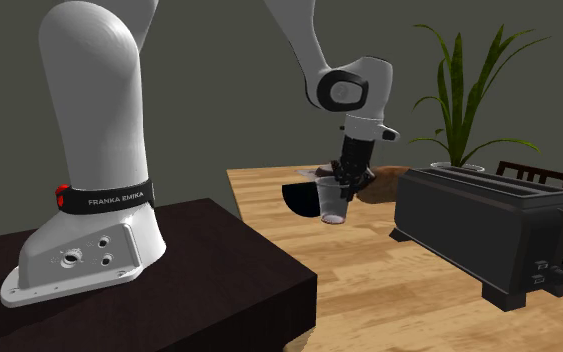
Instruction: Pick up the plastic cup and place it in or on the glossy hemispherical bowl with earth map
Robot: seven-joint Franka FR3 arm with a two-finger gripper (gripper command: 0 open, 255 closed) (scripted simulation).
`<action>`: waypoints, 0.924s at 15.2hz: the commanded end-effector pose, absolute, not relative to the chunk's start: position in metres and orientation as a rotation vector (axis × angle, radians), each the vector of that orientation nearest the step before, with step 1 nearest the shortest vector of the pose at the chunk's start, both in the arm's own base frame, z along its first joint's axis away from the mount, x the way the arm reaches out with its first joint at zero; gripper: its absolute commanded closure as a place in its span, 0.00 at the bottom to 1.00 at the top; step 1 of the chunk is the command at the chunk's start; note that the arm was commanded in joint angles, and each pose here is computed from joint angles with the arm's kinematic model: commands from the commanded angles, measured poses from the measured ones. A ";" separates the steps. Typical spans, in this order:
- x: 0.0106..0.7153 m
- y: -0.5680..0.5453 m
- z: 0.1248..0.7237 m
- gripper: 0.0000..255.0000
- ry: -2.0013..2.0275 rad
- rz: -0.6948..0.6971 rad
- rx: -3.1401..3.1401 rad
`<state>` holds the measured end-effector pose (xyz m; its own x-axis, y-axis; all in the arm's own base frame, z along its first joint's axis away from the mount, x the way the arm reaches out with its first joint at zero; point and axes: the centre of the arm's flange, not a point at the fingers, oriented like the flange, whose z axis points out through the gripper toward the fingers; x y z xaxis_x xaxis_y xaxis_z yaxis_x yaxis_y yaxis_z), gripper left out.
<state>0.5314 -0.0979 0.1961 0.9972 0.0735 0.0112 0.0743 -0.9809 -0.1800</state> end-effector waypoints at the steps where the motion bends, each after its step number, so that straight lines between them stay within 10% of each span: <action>1: 0.531 -0.097 0.207 1.00 -0.110 -0.007 -2.958; 14: 0.531 -0.097 0.276 1.00 -0.110 -0.007 -2.958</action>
<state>0.5301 -0.0969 0.2698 0.9972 0.0736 0.0112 0.0744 -0.9808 -0.1801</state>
